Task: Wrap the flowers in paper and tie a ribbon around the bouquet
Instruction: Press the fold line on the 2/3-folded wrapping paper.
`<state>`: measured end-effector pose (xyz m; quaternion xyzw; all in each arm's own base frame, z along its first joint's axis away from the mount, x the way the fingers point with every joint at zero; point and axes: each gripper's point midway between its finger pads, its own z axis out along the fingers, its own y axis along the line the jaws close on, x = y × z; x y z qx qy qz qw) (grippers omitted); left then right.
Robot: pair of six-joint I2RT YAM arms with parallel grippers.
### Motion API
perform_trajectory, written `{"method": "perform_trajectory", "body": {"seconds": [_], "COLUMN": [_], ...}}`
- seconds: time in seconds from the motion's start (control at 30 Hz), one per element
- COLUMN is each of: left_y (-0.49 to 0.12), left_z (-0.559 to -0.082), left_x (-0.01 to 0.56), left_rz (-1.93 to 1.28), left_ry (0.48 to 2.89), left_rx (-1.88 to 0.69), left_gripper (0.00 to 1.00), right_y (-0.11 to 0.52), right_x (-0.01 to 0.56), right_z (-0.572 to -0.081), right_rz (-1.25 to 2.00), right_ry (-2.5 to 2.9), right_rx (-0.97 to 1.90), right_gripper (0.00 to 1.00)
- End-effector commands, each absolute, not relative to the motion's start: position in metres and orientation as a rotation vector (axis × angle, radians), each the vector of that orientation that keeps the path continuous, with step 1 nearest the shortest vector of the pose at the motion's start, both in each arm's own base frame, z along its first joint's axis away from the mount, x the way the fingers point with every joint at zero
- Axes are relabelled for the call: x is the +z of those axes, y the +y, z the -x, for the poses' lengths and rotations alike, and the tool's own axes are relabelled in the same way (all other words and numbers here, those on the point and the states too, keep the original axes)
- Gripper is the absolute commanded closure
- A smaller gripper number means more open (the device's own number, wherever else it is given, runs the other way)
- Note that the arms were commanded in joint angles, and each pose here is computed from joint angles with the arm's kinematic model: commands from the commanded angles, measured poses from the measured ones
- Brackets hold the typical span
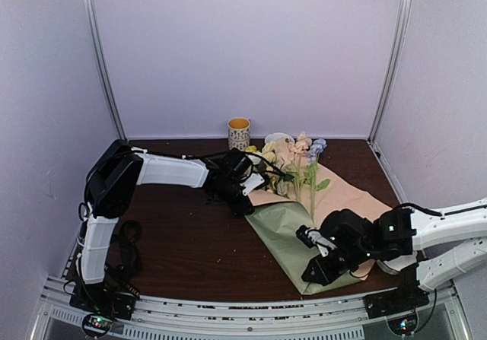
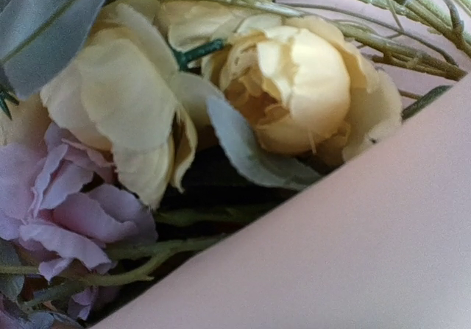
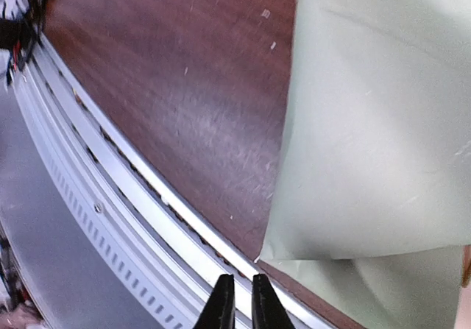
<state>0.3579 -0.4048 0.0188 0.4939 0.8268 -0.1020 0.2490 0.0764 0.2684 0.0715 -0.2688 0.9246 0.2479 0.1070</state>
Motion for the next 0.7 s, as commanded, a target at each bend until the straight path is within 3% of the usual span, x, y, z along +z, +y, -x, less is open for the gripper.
{"method": "perform_trajectory", "body": {"seconds": [0.0, 0.1, 0.23, 0.3, 0.4, 0.47, 0.67], "left_y": [-0.374, -0.374, -0.374, -0.374, -0.374, -0.374, -0.375], "left_z": [-0.339, -0.338, -0.338, -0.338, -0.338, -0.337, -0.339], "left_x": [-0.026, -0.027, -0.027, -0.027, -0.027, -0.027, -0.024], "left_rz": [-1.441, -1.442, -1.443, -1.442, -1.442, -1.443, -1.438], "left_ry": [2.375, 2.375, 2.376, 2.375, 2.377, 2.377, 2.372], "left_rx": [-0.186, -0.192, -0.196, -0.197, -0.198, -0.200, -0.202], "left_gripper": [0.44, 0.44, 0.43, 0.43, 0.43, 0.43, 0.43], "right_y": [0.248, 0.223, 0.219, 0.217, 0.224, 0.224, 0.208], "right_x": [0.088, 0.089, 0.091, 0.081, 0.071, 0.065, 0.047], "right_z": [-0.119, -0.148, -0.165, -0.165, -0.162, -0.162, -0.168], "right_rz": [0.447, 0.232, 0.149, 0.143, 0.175, 0.179, 0.134], "right_ry": [2.694, 2.651, 2.606, 2.632, 2.661, 2.674, 2.705], "right_rx": [0.760, 0.727, 0.789, 0.789, 0.825, 0.822, 0.706], "right_gripper": [0.85, 0.70, 0.42, 0.37, 0.36, 0.42, 0.71]}}
